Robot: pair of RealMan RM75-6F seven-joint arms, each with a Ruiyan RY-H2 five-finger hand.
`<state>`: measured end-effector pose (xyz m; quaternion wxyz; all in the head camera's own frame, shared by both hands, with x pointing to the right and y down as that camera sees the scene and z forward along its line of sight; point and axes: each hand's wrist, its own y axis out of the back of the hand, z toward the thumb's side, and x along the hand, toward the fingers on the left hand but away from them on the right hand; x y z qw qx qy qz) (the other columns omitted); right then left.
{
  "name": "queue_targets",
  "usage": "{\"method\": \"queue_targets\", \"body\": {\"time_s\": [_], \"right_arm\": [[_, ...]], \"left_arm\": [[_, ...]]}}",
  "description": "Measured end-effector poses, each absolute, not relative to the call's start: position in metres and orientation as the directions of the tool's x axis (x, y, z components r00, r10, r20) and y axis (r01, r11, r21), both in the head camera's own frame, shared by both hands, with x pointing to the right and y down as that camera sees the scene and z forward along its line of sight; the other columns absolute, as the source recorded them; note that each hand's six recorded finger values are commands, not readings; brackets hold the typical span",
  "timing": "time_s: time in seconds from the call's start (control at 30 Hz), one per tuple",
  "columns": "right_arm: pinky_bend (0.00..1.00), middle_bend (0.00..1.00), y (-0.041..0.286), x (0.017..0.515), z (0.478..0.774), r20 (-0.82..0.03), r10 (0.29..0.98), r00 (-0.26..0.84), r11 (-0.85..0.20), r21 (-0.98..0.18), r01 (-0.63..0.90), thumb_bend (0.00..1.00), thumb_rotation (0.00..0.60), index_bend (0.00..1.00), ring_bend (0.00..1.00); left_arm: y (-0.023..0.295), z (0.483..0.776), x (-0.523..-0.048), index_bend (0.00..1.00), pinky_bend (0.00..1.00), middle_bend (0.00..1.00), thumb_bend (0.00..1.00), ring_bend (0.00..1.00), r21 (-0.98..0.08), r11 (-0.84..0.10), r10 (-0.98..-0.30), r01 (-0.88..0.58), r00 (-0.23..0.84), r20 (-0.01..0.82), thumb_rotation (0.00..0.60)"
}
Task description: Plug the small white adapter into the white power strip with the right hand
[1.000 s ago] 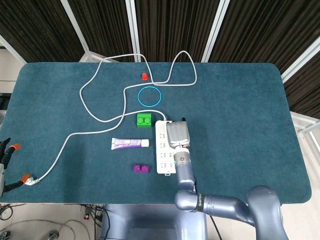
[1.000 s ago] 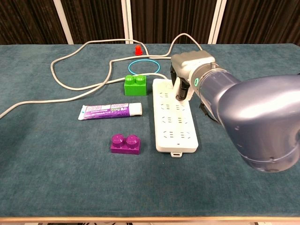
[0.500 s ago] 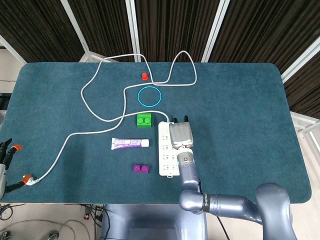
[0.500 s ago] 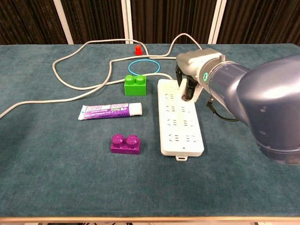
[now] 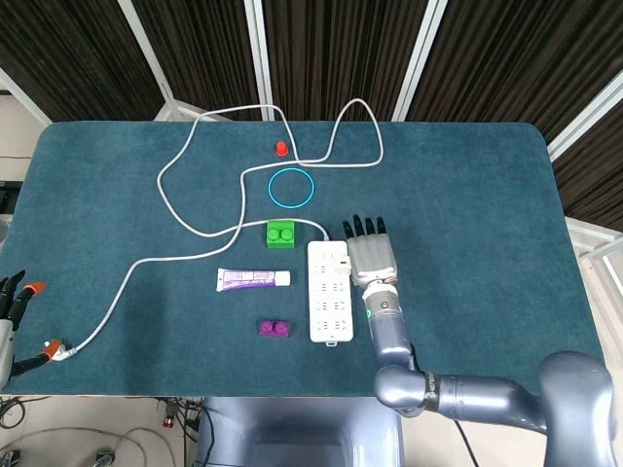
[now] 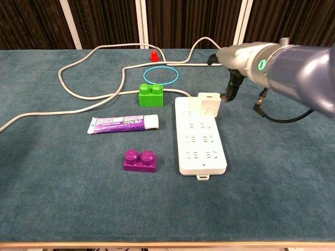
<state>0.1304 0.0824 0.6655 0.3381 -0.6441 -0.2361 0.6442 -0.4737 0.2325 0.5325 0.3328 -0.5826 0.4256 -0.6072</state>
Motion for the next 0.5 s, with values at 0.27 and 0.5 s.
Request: {"method": "queue_targets", "body": {"time_s": [0.27, 0.5], "right_arm": [[0.05, 0.00, 0.096, 0.183, 0.625, -0.626, 0.777, 0.062, -0.623, -0.780, -0.069, 0.47, 0.600, 0.05, 0.06], [0.05, 0.00, 0.137, 0.251, 0.589, -0.513, 0.857, 0.051, -0.514, -0.857, 0.017, 0.46, 0.600, 0.05, 0.06]], "left_arm": [[0.231, 0.528, -0.477, 0.19, 0.11, 0.00, 0.17, 0.00, -0.912, -0.398, -0.907, -0.101, -0.108, 0.408, 0.600], [0.231, 0.524, -0.476, 0.18, 0.11, 0.00, 0.17, 0.00, -0.921, -0.371, -0.919, -0.116, -0.099, 0.383, 0.600]]}}
